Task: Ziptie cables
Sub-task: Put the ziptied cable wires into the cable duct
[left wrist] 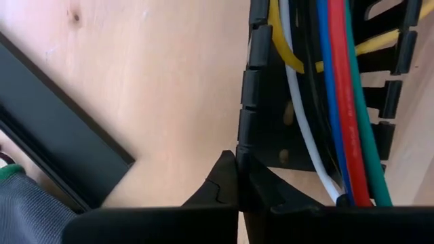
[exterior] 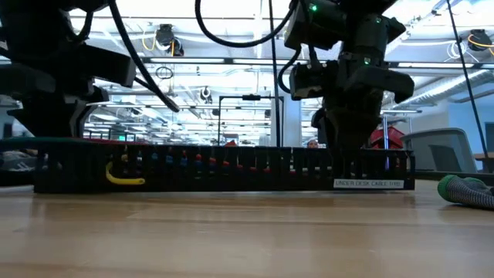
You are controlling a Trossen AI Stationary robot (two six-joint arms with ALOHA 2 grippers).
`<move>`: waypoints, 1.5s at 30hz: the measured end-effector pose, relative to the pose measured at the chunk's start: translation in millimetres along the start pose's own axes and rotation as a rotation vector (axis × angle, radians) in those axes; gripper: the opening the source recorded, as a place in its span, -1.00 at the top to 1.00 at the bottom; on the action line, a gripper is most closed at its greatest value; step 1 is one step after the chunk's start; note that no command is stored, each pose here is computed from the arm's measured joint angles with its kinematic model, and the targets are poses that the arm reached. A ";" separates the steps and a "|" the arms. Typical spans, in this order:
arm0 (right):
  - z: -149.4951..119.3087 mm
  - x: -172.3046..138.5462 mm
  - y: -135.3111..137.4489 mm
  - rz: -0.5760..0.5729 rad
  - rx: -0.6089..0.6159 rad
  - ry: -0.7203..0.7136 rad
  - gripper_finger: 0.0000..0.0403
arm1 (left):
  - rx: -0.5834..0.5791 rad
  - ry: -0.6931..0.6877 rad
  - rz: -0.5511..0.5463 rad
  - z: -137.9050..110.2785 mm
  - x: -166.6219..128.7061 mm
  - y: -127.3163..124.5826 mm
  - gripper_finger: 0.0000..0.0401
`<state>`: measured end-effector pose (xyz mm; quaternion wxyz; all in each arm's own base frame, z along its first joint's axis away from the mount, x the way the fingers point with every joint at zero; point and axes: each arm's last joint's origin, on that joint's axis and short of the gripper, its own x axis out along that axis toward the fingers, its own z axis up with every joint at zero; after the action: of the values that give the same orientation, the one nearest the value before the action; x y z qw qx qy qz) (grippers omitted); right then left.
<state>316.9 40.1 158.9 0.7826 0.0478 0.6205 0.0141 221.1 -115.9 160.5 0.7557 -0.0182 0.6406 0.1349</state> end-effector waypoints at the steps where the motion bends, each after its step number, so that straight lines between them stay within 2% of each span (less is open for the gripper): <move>1: 0.3 -0.8 0.0 -0.001 0.000 0.004 1.00 | 0.003 0.000 0.000 -0.5 -0.3 -0.5 1.00; 15: -3.9 -2.0 -0.3 0.001 -0.023 0.053 1.00 | 0.015 -0.017 -0.001 -2.3 -1.6 -4.3 1.00; 23: -1.1 -1.7 3.1 0.135 0.041 0.041 1.00 | 0.019 -0.005 0.002 -3.7 -1.2 -3.7 1.00; 30: -6.7 -2.5 1.5 0.095 -0.002 0.094 1.00 | -0.012 -0.019 -0.008 -2.2 -1.4 -4.8 1.00; 36: -2.0 -1.9 4.8 0.167 0.030 0.051 1.00 | -0.008 0.011 -0.008 -4.6 -0.8 -3.6 1.00; 45: -6.3 -1.4 7.1 0.144 0.003 0.109 1.00 | -0.036 -0.007 -0.018 -2.8 -1.4 -5.0 1.00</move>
<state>310.7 47.3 159.5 0.7446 0.0929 0.6571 0.0719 219.4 -121.6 160.6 0.7587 -0.0370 0.6353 0.1396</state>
